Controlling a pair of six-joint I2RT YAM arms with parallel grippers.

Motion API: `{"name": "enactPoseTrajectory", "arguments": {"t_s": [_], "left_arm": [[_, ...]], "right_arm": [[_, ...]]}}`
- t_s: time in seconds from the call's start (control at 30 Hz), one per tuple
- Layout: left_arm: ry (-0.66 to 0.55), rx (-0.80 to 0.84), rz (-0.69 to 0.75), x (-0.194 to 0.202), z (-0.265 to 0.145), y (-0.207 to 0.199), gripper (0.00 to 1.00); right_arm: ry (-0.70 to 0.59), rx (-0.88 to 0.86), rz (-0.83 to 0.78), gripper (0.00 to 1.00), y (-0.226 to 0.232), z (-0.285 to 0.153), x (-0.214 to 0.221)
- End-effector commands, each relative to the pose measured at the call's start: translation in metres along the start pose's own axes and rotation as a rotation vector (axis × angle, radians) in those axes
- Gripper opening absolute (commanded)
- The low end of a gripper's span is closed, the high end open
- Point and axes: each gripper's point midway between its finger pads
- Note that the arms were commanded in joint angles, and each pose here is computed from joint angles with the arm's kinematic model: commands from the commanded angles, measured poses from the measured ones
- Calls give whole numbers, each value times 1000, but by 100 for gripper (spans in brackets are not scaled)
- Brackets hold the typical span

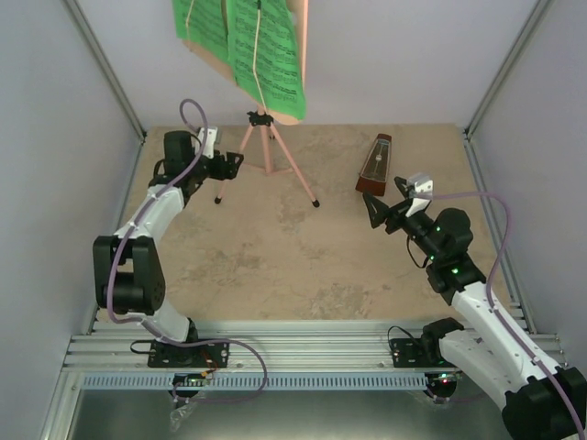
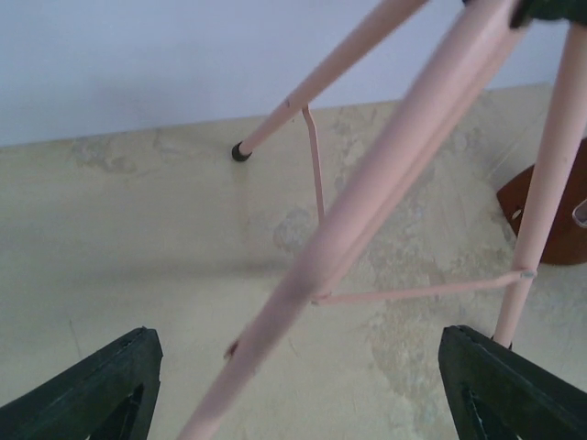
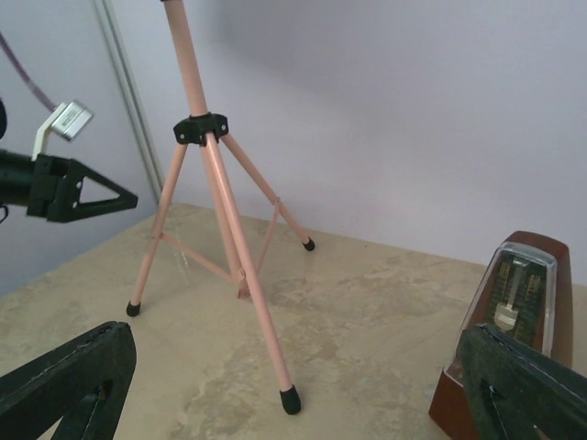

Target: Pack up the instrument practice props

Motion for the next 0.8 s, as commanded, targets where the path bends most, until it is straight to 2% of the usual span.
{"name": "enactPoseTrajectory", "arguments": {"t_s": [0.0, 0.23, 0.47, 0.6, 0.7, 0.77], "left_arm": [[-83, 114, 27, -23, 11, -6, 83], [-110, 272, 1, -36, 29, -19, 77], [-108, 274, -13, -38, 49, -10, 80], [-102, 314, 5, -33, 54, -15, 59], [-91, 331, 15, -28, 56, -19, 50], [-84, 333, 38, -26, 57, -22, 48]], "right_arm": [[-1, -43, -2, 98, 6, -2, 4], [16, -55, -18, 98, 7, 1, 8], [44, -41, -11, 98, 1, 6, 18], [53, -31, -15, 98, -2, 9, 21], [56, -23, -19, 98, -3, 10, 22], [55, -20, -20, 98, -4, 10, 22]]}}
Point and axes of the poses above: each gripper's point midway between its finger pads, its own z axis out along the fingers, its own y axis along the line the jaws close on, x = y × z, and after that the axes turned 12 degrees about z, right-handed
